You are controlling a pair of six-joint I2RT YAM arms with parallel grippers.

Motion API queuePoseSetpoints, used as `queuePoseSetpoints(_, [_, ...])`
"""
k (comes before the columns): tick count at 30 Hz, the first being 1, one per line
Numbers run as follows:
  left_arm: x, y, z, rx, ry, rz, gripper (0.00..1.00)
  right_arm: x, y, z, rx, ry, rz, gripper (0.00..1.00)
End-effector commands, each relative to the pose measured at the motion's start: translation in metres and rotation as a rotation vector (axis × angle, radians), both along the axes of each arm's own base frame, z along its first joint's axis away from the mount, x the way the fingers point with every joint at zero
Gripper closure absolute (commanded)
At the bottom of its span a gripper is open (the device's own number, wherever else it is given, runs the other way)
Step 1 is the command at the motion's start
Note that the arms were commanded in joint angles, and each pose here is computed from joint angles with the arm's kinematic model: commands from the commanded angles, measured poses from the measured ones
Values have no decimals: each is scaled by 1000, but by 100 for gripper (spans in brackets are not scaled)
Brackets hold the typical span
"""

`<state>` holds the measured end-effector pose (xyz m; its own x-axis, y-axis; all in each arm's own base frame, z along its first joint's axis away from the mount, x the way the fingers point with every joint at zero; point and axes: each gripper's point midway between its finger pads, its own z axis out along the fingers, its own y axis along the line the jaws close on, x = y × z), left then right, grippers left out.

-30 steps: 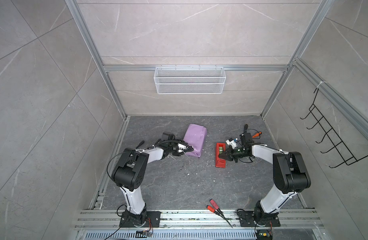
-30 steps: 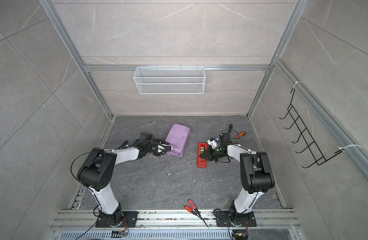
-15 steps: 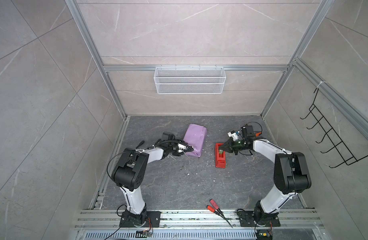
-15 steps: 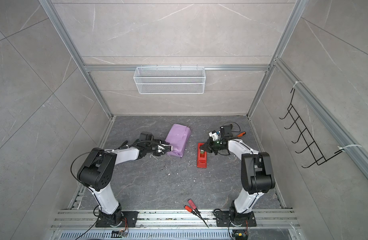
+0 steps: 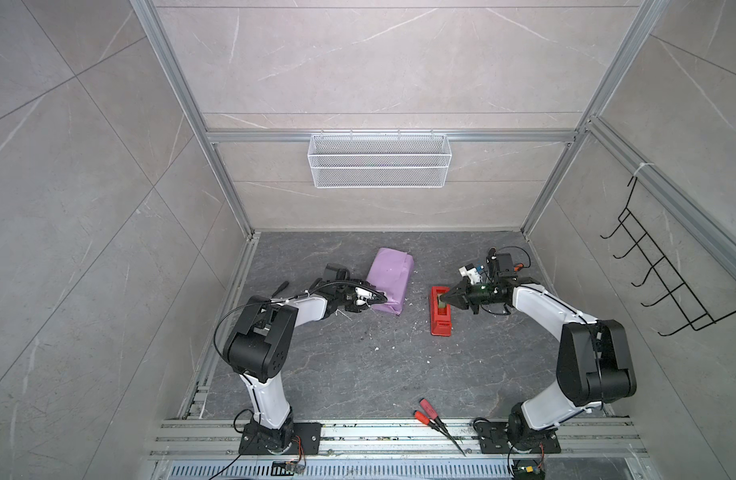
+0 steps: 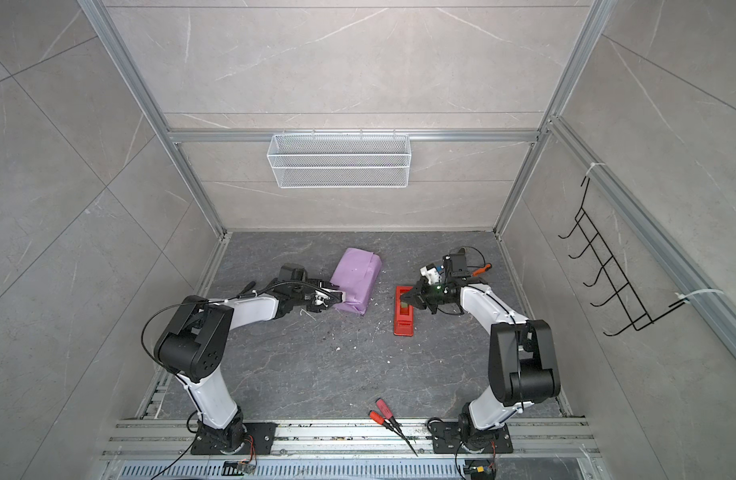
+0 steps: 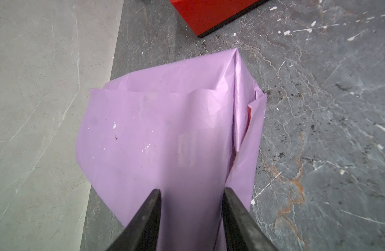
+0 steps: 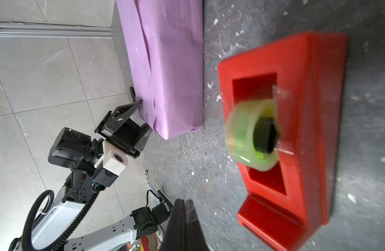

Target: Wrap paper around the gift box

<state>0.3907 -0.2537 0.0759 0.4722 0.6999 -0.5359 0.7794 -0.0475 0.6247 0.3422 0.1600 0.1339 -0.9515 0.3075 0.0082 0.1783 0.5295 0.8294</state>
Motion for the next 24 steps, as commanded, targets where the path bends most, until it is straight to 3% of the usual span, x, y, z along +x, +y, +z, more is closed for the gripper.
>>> queuePoseSetpoints(1, [-26,18,-49,100,174,42,53,-7,3,27,10,-44,8,100])
queuePoseSetpoints(6, [-26,18,-49,97,172,43,53,-11,4,51,9,-75,8,100])
queuePoseSetpoints(19, [-26,17,-47,97,170,44,53,-83,13,-12,-26,68,13,100])
queuePoseSetpoints(24, [-26,18,-48,99,171,45,53,-64,11,3,-46,16,-11,100])
